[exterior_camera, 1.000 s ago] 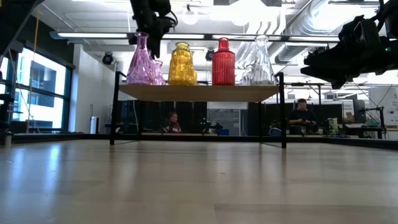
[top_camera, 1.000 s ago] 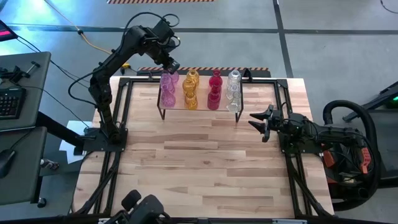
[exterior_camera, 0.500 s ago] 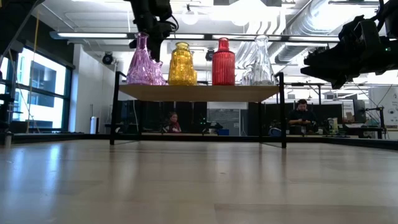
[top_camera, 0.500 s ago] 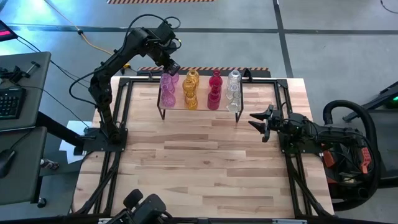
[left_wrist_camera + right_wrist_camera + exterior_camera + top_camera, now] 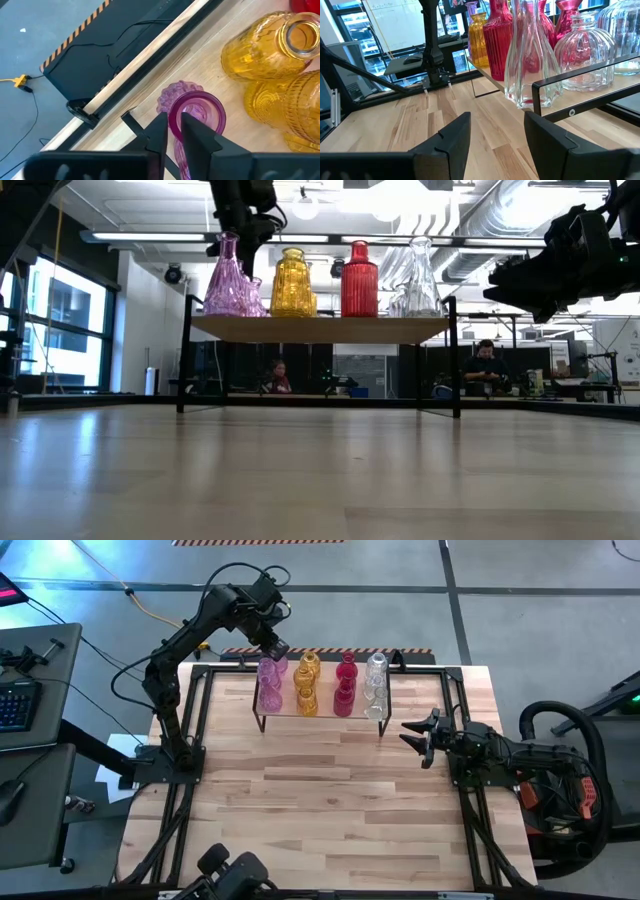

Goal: Sort vases onto shelf
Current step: Adjust the purple vases on the shelf

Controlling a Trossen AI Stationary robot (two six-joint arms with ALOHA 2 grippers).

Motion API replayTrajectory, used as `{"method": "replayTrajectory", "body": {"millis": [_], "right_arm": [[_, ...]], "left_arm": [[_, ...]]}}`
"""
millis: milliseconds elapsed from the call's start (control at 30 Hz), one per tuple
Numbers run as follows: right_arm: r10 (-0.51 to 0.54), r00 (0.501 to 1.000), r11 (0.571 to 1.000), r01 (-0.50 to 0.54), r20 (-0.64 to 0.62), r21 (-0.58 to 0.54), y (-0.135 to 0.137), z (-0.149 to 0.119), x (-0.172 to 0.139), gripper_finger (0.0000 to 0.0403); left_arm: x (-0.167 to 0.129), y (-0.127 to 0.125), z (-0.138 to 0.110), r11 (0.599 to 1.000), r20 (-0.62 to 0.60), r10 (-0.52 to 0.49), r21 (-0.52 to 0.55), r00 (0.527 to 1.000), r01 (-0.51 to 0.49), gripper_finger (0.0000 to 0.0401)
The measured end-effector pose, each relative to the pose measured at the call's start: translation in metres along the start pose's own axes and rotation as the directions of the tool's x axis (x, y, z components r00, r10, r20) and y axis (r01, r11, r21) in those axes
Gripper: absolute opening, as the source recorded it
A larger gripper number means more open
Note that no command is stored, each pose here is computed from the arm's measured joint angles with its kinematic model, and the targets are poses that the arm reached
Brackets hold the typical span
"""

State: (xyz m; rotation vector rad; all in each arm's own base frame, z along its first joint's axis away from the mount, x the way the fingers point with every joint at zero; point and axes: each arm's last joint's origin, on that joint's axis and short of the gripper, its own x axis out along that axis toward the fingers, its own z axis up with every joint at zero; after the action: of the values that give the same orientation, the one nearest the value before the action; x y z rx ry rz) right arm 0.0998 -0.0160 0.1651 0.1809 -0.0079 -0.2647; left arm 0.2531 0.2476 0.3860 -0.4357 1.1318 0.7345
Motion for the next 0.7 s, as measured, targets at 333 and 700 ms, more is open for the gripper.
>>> {"method": "replayTrajectory", "body": {"millis": [333,700], "right_arm": [[0.000,1.000,1.000,0.000,0.000,0.000,0.0000,0.0000,0.0000,0.0170],[0.000,1.000,1.000,0.000,0.000,0.000,0.0000,0.0000,0.0000,0.0170]], "left_arm": [[0.0000,0.0000,0.0002,1.000,0.002,0.000,0.000,1.000,0.000,0.0014],[-0.0003,0.0010,-0.0012,0.999,-0.012,0.038,0.002,0.999,-0.038,0.0009]]}}
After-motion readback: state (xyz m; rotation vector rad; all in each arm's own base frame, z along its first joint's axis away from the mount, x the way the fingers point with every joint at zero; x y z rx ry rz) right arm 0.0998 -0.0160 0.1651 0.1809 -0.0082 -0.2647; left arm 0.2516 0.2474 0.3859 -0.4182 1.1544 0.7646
